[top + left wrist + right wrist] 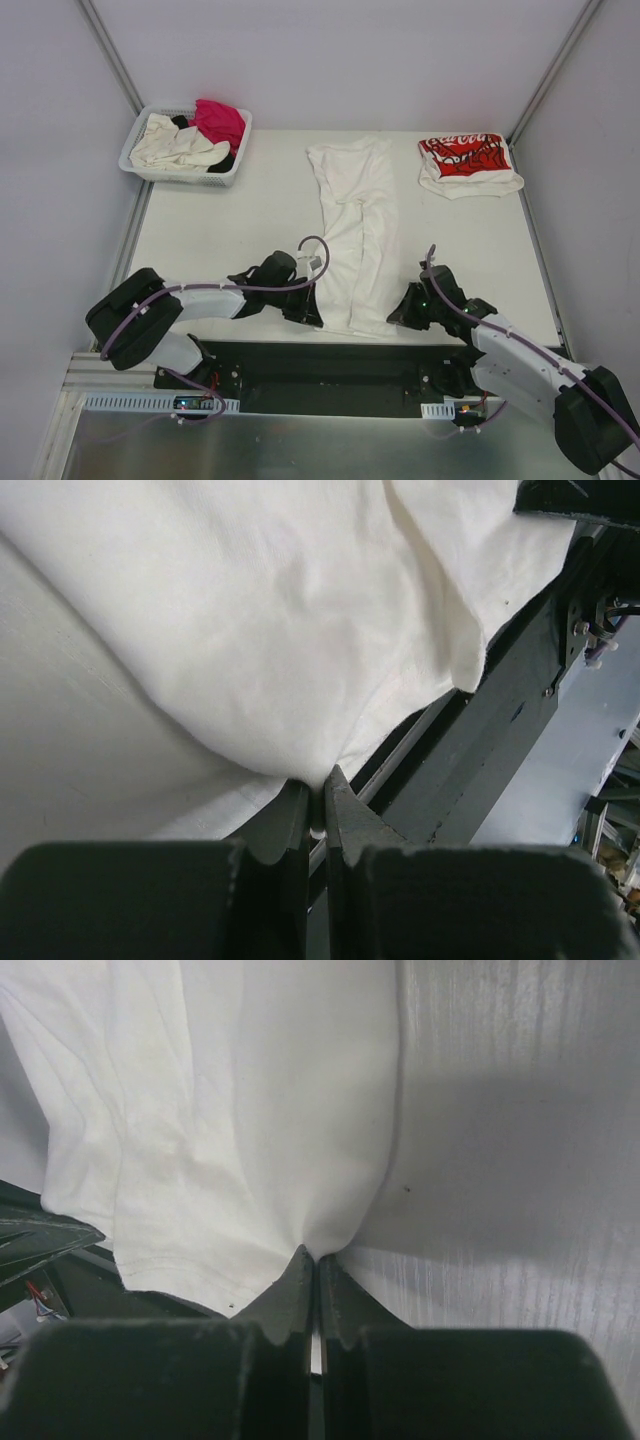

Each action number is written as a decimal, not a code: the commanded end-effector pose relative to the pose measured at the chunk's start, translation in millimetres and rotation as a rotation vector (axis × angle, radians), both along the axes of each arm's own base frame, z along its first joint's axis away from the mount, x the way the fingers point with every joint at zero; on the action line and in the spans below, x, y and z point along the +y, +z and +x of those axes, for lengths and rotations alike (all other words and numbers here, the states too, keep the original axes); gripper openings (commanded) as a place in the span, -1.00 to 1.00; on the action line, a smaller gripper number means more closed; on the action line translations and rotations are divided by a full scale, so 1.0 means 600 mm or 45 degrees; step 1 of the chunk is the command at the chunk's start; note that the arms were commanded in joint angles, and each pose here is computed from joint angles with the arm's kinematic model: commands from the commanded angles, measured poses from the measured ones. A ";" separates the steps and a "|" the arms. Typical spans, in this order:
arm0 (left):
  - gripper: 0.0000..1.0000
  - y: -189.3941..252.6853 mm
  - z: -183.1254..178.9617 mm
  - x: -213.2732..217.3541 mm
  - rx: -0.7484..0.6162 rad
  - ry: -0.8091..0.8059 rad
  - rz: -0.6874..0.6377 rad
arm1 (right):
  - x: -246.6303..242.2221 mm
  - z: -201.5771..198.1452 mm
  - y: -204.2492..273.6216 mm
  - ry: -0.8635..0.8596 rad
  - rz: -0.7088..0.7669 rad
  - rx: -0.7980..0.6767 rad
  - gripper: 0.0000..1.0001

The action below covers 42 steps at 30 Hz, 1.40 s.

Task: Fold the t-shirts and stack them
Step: Grab the bottom of the folded rectangular tshirt with both arms

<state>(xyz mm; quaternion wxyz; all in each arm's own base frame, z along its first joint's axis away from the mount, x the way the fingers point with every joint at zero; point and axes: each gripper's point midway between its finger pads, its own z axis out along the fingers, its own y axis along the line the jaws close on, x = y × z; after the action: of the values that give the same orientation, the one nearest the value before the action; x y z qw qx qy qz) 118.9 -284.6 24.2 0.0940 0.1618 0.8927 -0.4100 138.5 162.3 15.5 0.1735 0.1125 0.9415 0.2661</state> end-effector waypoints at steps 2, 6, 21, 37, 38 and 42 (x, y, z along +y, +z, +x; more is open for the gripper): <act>-1.00 0.019 0.012 0.007 -0.077 0.024 0.011 | -0.017 -0.019 -0.002 -0.022 -0.039 0.033 -0.99; -1.00 0.023 0.012 0.010 -0.080 0.043 0.005 | -0.018 -0.022 0.001 -0.033 -0.034 0.039 -0.99; -1.00 0.084 0.000 0.021 -0.095 0.116 -0.089 | -0.018 -0.047 0.012 -0.003 -0.009 0.088 -0.98; -1.00 0.135 0.025 0.005 -0.248 0.107 -0.172 | -0.024 0.011 0.089 -0.008 -0.054 -0.188 -0.98; -1.00 0.143 0.031 0.004 -0.276 0.107 -0.175 | -0.022 0.016 0.091 -0.002 -0.060 -0.198 -0.99; -1.00 0.175 0.053 -0.003 -0.377 0.087 -0.160 | -0.018 0.048 0.106 0.007 -0.118 -0.252 -0.98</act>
<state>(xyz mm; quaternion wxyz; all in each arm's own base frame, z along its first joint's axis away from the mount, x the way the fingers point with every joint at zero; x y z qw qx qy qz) 129.2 -278.2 93.1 0.1837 0.1501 0.8685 -0.4352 141.2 153.4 60.9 0.2209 0.0937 0.9357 0.2587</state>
